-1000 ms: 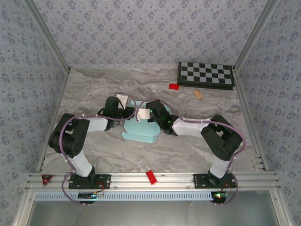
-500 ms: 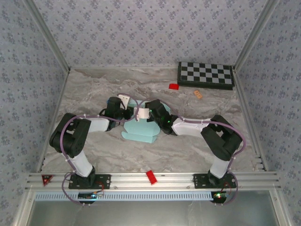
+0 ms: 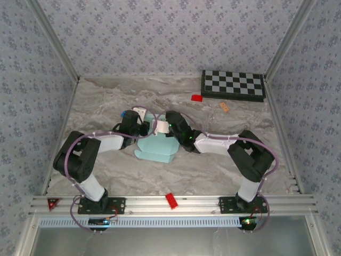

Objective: Fold the paper box

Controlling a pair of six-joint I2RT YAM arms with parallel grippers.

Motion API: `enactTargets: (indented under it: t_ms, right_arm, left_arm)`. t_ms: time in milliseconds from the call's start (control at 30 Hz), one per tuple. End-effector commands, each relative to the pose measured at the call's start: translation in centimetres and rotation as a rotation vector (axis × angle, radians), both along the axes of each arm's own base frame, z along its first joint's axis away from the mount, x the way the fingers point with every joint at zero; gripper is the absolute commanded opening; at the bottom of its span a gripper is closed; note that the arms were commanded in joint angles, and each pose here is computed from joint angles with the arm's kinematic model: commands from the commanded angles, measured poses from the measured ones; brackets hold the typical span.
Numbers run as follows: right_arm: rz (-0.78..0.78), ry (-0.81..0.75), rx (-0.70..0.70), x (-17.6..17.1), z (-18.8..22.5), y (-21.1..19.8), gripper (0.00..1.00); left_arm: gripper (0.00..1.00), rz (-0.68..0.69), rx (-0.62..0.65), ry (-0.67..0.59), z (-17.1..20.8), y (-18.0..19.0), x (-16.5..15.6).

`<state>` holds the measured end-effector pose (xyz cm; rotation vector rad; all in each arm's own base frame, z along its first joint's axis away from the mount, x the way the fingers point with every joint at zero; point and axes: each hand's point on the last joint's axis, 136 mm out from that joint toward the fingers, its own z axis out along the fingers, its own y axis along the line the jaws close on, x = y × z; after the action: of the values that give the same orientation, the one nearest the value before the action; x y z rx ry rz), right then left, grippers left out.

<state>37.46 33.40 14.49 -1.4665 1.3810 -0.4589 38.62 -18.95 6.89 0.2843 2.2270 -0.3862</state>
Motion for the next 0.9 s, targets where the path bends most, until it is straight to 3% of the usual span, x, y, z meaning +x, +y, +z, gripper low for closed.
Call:
enactTargets:
  t_ms: [0, 233, 533, 867]
  right_arm:
    - [-0.058, -0.036, 0.102, 0.1, 4.5, 0.1, 0.60]
    - [-0.141, 0.028, 0.260, -0.6, 9.0, -1.1, 0.70]
    - [-0.309, 0.199, 0.509, -1.7, 13.3, -3.8, 0.73]
    - [-0.569, 0.595, 0.675, -2.0, 11.1, -5.8, 0.72]
  left_arm:
    - [0.02, 0.101, 0.019, 0.003, 1.3, 1.3, -0.5]
    - [0.00, 0.237, 0.039, 0.067, 1.8, 3.2, -2.0]
    - [0.00, 0.460, 0.017, 0.206, 1.9, 5.9, -5.1]
    - [0.00, 0.488, -0.093, 0.343, 2.1, 4.9, -7.6]
